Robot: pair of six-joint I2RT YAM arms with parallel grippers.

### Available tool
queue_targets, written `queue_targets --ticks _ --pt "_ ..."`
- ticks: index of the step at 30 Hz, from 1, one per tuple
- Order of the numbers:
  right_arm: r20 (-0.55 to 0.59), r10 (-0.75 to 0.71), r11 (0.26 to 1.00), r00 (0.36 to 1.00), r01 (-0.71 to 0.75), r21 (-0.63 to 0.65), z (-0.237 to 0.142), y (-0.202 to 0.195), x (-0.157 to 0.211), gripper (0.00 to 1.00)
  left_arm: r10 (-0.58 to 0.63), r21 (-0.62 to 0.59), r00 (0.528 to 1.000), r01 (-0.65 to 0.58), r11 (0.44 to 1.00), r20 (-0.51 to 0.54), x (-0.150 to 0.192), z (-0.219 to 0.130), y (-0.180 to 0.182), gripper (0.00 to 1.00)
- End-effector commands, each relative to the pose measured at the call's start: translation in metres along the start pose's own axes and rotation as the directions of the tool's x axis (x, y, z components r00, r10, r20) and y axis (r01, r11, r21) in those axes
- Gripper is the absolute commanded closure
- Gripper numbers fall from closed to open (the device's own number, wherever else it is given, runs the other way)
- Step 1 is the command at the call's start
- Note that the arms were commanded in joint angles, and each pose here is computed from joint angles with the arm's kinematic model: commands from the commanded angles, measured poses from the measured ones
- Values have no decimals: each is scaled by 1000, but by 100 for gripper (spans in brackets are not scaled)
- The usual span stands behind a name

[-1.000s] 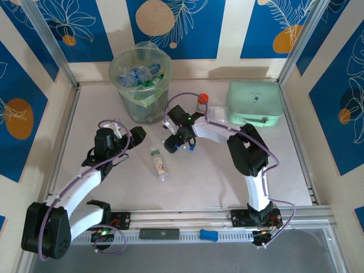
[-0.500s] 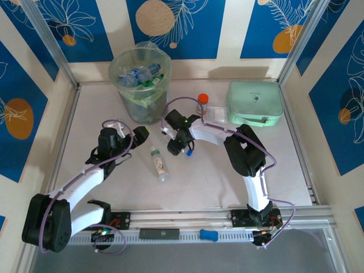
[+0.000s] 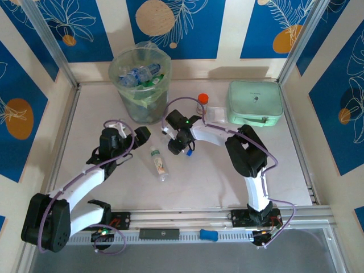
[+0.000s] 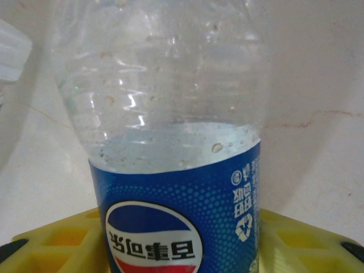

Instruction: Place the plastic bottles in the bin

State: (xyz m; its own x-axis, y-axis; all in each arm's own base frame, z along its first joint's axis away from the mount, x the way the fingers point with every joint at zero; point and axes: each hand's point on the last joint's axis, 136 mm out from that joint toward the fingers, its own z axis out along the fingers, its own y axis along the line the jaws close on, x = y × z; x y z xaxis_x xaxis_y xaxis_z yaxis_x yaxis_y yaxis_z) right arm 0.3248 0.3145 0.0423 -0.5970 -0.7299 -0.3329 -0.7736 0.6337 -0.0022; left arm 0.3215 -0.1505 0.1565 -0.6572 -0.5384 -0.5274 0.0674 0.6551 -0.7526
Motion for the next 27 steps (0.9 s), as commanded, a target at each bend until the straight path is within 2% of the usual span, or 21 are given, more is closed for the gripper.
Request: queue_targets --ticks 1,7,12,18,27 --pt "131 65 994 989 -53 -93 -35 6 -19 51 -13 68 1000 11 998 28 -11 2 -24 1" --pt "301 229 954 926 -152 -259 -82 -3 -34 51 -51 121 998 48 992 21 -16 4 -48 1" --pt "414 364 892 835 -185 -412 -120 -8 -43 51 -69 181 997 61 982 41 -25 5 -73 0" --pt "471 425 846 773 -155 -510 -150 2 -49 51 -60 263 998 49 964 33 -24 11 -106 0" --pt "481 425 825 767 -110 -554 -161 22 -55 51 -23 340 998 40 939 -55 -1 31 -135 0"
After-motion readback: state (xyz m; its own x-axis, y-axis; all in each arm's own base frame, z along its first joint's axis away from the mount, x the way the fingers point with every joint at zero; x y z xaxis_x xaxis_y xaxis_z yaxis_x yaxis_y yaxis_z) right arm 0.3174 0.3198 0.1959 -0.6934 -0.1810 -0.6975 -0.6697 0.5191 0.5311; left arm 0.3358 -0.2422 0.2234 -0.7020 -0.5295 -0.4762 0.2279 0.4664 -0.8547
